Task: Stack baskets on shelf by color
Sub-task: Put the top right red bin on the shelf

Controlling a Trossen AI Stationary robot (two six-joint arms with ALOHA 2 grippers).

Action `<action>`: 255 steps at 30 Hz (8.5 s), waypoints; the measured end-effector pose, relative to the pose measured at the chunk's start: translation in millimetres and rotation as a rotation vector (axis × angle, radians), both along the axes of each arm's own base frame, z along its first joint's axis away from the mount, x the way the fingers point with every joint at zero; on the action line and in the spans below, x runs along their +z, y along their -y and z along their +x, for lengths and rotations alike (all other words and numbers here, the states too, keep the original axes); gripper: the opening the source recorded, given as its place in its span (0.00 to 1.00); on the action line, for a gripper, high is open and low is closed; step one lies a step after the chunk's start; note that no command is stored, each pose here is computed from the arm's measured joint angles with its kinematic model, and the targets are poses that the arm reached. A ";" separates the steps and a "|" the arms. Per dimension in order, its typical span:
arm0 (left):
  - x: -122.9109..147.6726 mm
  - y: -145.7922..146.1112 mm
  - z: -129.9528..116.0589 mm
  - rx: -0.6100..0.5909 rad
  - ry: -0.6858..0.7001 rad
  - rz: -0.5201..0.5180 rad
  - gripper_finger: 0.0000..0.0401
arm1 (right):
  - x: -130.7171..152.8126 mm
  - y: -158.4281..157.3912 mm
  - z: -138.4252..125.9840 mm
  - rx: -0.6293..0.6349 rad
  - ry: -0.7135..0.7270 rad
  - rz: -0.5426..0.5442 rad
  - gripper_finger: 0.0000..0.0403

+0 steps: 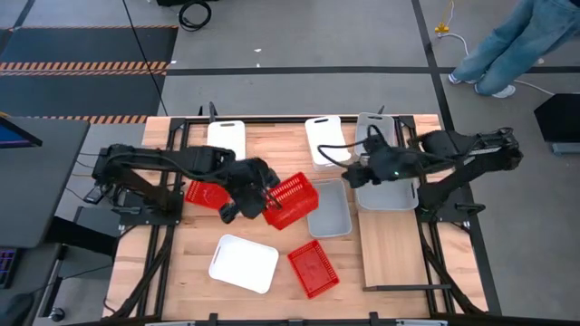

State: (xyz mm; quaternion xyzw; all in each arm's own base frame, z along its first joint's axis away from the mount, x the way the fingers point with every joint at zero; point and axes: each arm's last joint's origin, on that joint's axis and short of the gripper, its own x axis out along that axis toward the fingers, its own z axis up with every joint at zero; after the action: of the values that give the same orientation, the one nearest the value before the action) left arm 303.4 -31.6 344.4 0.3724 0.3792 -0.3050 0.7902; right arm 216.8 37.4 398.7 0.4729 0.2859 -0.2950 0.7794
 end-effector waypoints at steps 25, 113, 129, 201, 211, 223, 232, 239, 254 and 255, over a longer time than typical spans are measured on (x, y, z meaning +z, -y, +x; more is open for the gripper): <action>-24.2 4.5 25.8 -0.061 -0.011 0.079 0.01 | -68.6 2.8 100.1 0.249 -0.165 0.234 0.50; 33.1 2.1 44.0 0.392 0.522 -0.154 0.17 | -37.3 -10.4 36.7 0.076 -0.516 0.168 0.02; 53.0 1.7 25.2 0.450 0.558 -0.269 0.17 | -37.3 13.4 83.2 0.321 -0.237 0.103 0.02; 78.9 -34.0 -49.0 0.711 0.414 -0.382 0.03 | -74.5 -160.9 -46.1 -0.053 -0.758 0.218 0.02; 78.3 -34.1 -49.3 0.819 0.386 -0.499 0.01 | -98.0 -167.2 -70.3 -0.038 -0.865 0.159 0.02; 78.6 -34.5 -49.2 0.919 0.374 -0.599 0.02 | -129.4 -162.5 -87.5 -0.073 -0.977 0.070 0.16; 78.7 -27.3 -49.2 0.931 0.373 -0.615 0.04 | -133.4 -160.3 -87.4 -0.031 -0.955 0.015 0.32; 78.7 -27.6 -49.2 0.920 0.381 -0.590 0.02 | -122.5 -149.1 -85.7 0.077 -0.755 -0.128 0.35; 82.5 -34.6 -47.1 0.961 0.435 -0.618 0.06 | -122.8 -135.6 -52.6 1.074 -0.803 -0.525 0.35; 82.4 -34.4 -47.1 0.975 0.434 -0.629 0.06 | -122.9 -134.4 -49.8 1.116 -0.799 -0.533 0.35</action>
State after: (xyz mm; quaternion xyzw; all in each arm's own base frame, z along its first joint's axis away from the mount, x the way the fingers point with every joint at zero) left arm 256.2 2.8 426.8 -0.0409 0.2284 0.0768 0.9697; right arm 167.0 171.8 275.8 -0.0920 0.6649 -0.0637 0.7385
